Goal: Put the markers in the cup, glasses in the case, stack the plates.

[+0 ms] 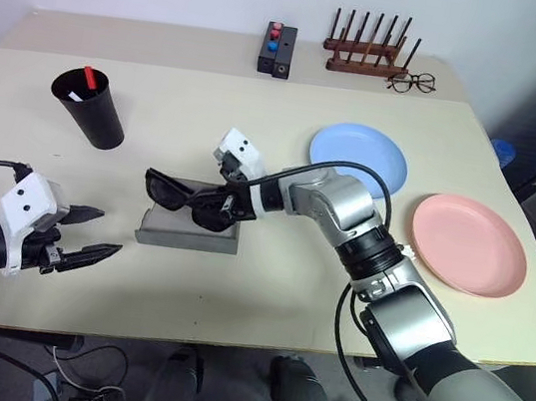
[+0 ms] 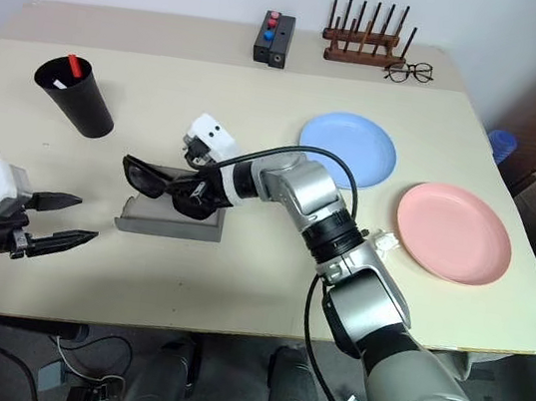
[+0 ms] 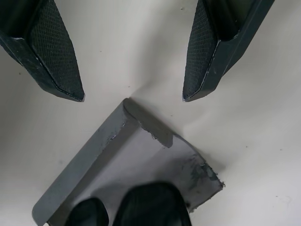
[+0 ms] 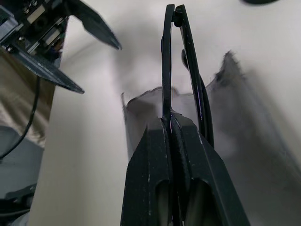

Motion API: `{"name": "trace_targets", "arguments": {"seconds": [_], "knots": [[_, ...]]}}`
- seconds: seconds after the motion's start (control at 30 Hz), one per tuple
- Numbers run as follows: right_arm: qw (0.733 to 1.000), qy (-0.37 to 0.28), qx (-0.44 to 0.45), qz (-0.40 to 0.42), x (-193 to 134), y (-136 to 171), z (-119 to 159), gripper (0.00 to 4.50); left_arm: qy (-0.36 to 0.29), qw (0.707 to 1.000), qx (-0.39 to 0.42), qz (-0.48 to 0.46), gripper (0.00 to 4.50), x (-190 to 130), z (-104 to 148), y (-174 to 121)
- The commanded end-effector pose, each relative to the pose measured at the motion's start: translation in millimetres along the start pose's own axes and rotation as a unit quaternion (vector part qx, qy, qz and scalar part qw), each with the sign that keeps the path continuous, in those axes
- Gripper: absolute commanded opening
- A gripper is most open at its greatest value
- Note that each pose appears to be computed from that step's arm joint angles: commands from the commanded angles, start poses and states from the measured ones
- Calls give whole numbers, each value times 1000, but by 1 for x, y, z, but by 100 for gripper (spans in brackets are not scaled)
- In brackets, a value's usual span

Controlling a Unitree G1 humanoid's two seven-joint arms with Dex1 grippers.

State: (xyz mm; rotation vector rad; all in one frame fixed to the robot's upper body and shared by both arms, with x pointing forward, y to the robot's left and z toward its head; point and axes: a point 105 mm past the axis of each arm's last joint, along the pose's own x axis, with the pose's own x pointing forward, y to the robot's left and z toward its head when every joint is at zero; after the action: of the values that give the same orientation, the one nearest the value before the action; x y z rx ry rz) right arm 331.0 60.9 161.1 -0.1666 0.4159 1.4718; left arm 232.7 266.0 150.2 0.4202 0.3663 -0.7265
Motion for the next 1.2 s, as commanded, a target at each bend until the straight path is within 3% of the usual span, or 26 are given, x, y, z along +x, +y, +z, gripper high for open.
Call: {"name": "trace_targets", "arguments": {"seconds": [0.03, 0.37, 0.47, 0.6, 0.83, 0.93, 1.1, 1.2], "knots": [[1000, 6, -15, 20, 3, 7, 2, 3, -13, 1000, 16, 5, 342, -2, 8, 1], [999, 29, -9, 41, -4, 12, -13, 3, -17, 1000, 18, -3, 342, 2, 5, 3], [999, 15, -17, 26, -6, 7, -7, 104, -23, 1000, 17, -2, 342, 3, 6, 4], [998, -20, -63, -14, -12, -3, 15, 299, -32, 999, 16, 0, 342, 4, 7, 6], [988, -83, -118, -47, -41, -2, 43, 299, -84, 996, -15, 23, 342, 7, 22, 18], [983, -99, -140, -67, -61, 3, 39, 307, -124, 990, -56, 41, 255, 12, 36, 33], [973, -102, -187, -92, -94, 17, 18, 307, -166, 983, -49, 59, 8, 35, 69, 50], [971, -99, -193, -102, -109, 26, 6, 307, -157, 985, -43, 50, 3, 60, 80, 55]]}}
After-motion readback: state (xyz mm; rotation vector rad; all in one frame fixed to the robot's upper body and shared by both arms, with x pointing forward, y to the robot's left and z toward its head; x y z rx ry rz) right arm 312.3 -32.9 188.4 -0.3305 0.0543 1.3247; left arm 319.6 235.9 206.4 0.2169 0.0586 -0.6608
